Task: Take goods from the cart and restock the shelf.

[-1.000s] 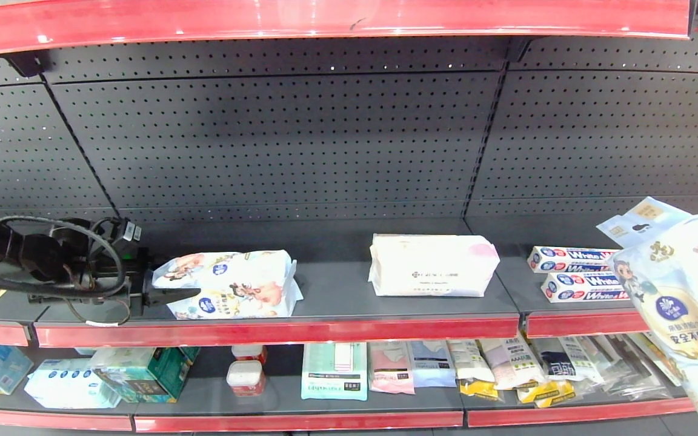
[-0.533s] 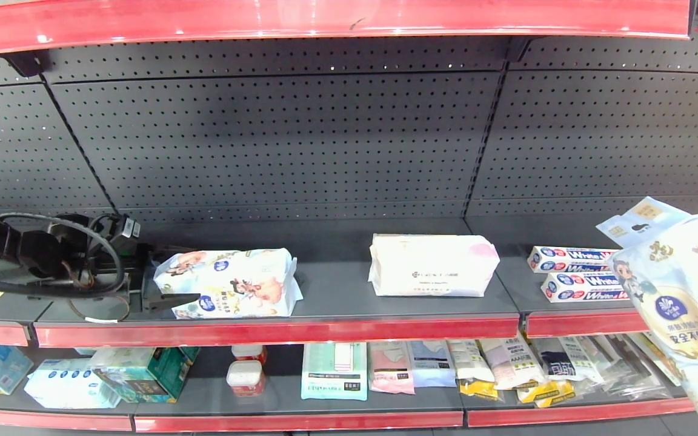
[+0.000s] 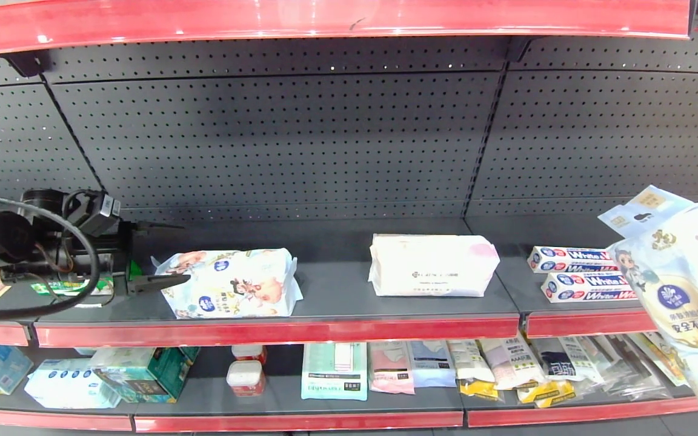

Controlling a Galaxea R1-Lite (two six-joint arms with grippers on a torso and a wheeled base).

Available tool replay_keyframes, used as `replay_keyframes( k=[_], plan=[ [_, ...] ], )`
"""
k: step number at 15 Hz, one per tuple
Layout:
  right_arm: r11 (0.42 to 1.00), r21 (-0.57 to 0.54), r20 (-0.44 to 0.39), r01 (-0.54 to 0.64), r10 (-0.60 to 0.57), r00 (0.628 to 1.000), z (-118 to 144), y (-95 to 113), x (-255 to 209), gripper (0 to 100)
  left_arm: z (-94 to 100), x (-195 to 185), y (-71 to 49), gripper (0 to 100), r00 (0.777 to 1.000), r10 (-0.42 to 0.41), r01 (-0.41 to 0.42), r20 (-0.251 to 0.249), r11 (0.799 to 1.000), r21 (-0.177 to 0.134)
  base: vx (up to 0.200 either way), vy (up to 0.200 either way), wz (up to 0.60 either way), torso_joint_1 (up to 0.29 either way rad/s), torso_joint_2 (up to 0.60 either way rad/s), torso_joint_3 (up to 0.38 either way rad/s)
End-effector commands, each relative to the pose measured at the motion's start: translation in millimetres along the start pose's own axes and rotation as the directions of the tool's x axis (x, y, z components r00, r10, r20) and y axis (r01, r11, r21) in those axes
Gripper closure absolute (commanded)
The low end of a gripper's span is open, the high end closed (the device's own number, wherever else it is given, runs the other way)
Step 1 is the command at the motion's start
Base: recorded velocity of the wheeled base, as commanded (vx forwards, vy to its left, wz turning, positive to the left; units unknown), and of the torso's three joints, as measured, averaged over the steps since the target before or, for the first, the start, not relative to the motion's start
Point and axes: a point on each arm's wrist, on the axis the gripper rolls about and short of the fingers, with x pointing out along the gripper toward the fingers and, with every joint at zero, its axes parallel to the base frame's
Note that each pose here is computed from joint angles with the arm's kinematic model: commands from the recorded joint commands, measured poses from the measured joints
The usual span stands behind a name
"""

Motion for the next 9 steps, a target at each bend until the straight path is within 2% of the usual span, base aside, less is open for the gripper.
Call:
replay_keyframes(
  k=[1, 3, 4, 6, 8, 9],
  plan=[
    [1.0, 0.0, -0.003, -0.002, 0.002, 1.0, 2, 0, 2, 100, 19.5, -7, -2.3, 0, 1.0, 0.015, -0.015, 0.011, 0.999, 0.049, 0.0, 0.0, 0.0, 0.0, 0.0, 0.0],
    [1.0, -0.001, -0.004, -0.006, 0.006, 1.0, 2, 0, 2, 100, 26.9, -12, -1.5, 0, 0.999, 0.03, -0.031, 0.011, 0.998, 0.06, 0.0, 0.0, 0.0, 0.0, 0.0, 0.0],
    [1.0, -0.001, -0.003, -0.008, 0.008, 1.0, 2, 0, 2, 100, 29.6, -16, -0.8, 0, 0.999, 0.044, -0.044, 0.01, 0.998, 0.038, 0.0, 0.0, 0.0, 0.0, 0.0, 0.0],
    [1.0, -0.002, -0.003, -0.011, 0.011, 1.0, 3, 0, 2, 100, 40.3, -25, -2.2, 0, 0.998, 0.068, -0.067, 0.011, 0.997, -0.049, 0.0, 0.0, 0.0, 0.0, 0.0, 0.0],
    [1.0, -0.002, -0.002, -0.014, 0.014, 1.0, 6, -1, 4, 100, 42.4, -30, -1.4, 0, 0.997, 0.083, -0.08, 0.01, 0.984, -0.157, 0.0, 0.0, 0.0, 0.0, 0.0, 0.0],
    [1.0, -0.002, -0.004, -0.014, 0.014, 1.0, 7, -1, 4, 100, 43.0, -31, -1.6, 0, 0.996, 0.083, -0.08, 0.01, 0.978, -0.193, 0.0, 0.0, 0.0, 0.0, 0.0, 0.0]
  ],
)
